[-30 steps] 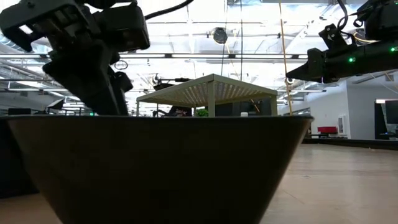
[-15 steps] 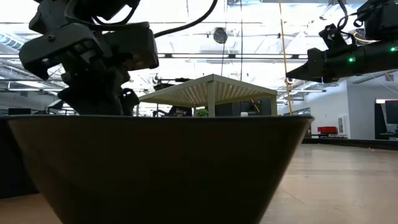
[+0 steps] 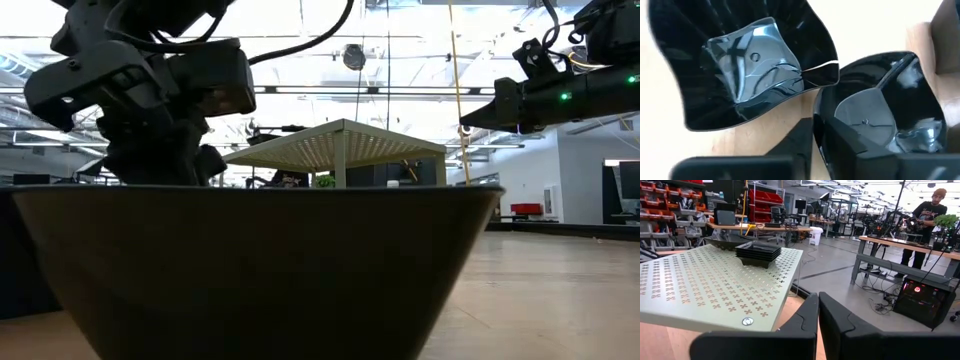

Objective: Pick & Place Mini shaped plates
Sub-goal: Stack the leaf-shaped plate on top of the other leaf-shaped plate on the shelf

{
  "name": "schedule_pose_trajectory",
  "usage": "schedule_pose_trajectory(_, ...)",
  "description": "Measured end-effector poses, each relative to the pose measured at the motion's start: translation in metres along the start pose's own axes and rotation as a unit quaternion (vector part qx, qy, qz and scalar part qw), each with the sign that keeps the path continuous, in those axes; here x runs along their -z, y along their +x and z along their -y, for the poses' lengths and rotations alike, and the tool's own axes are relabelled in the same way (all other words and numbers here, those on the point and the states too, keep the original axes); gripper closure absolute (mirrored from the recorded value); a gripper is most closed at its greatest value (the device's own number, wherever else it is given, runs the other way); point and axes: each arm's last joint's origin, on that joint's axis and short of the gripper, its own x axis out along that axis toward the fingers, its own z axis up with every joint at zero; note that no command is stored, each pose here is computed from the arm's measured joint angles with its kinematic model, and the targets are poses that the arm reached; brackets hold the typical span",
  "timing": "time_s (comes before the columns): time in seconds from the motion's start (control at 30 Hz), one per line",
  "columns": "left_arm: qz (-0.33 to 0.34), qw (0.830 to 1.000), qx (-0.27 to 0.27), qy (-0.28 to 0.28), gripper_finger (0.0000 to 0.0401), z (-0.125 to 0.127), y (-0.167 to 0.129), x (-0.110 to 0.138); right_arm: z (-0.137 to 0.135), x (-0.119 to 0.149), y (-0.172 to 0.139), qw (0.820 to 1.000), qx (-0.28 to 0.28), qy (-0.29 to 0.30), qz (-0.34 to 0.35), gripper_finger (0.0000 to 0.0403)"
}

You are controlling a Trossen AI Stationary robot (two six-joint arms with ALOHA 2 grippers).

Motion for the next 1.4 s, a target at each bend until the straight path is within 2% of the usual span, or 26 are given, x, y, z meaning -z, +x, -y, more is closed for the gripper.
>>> schedule_pose_trajectory(0.1, -0.004, 0.999, 0.032, 0.005, 0.0391, -0.001, -0.004, -0.003, 0.000, 0.000, 0.000, 1.000, 0.000, 0.000, 0.000, 0.0399)
schedule_pose_trajectory(0.3, 0.029, 0.998, 0.047, 0.011, 0.0393, -0.001, -0.024, -0.013, 0.000, 0.000, 0.000, 1.000, 0.000, 0.000, 0.000, 0.0399)
schedule_pose_trajectory(0.6, 0.143, 0.989, -0.014, 0.025, 0.0396, -0.001, -0.076, -0.031, 0.000, 0.000, 0.000, 1.000, 0.000, 0.000, 0.000, 0.0399)
schedule_pose_trajectory(0.67, 0.176, 0.984, -0.027, 0.009, 0.0397, -0.002, -0.090, -0.035, 0.000, 0.000, 0.000, 1.000, 0.000, 0.000, 0.000, 0.0399)
schedule_pose_trajectory(0.73, 0.212, 0.975, -0.044, -0.053, 0.0393, -0.006, -0.104, -0.039, 0.000, 0.000, 0.000, 1.000, 0.000, 0.000, 0.000, 0.0399)
schedule_pose_trajectory(0.83, 0.269, 0.944, -0.078, -0.172, 0.0391, -0.019, -0.124, -0.045, 0.000, 0.000, 0.000, 1.000, 0.000, 0.000, 0.000, 0.0399)
schedule_pose_trajectory(0.93, 0.320, 0.910, -0.102, -0.242, 0.0397, -0.035, -0.145, -0.049, 0.000, 0.000, 0.000, 1.000, 0.000, 0.000, 0.000, 0.0399)
schedule_pose_trajectory(1.0, 0.354, 0.884, -0.134, -0.273, 0.0395, -0.045, -0.157, -0.051, 0.000, 0.000, 0.000, 1.000, 0.000, 0.000, 0.000, 0.0399)
schedule_pose_trajectory(1.1, 0.409, 0.832, -0.206, -0.313, 0.0389, -0.061, -0.171, -0.054, 0.000, 0.000, 0.000, 1.000, 0.000, 0.000, 0.000, 0.0399)
schedule_pose_trajectory(1.17, 0.437, 0.802, -0.250, -0.321, 0.0393, -0.070, -0.178, -0.056, 0.000, 0.000, 0.000, 1.000, 0.000, 0.000, 0.000, 0.0399)
schedule_pose_trajectory(1.23, 0.452, 0.780, -0.286, -0.325, 0.0397, -0.080, -0.181, -0.059, 0.000, 0.000, 0.000, 1.000, 0.000, 0.000, 0.000, 0.0399)
schedule_pose_trajectory(1.4, 0.510, 0.695, -0.323, -0.389, 0.0385, -0.103, -0.185, -0.067, 0.000, 0.000, 0.000, 1.000, 0.000, 0.000, 0.000, 0.0399)
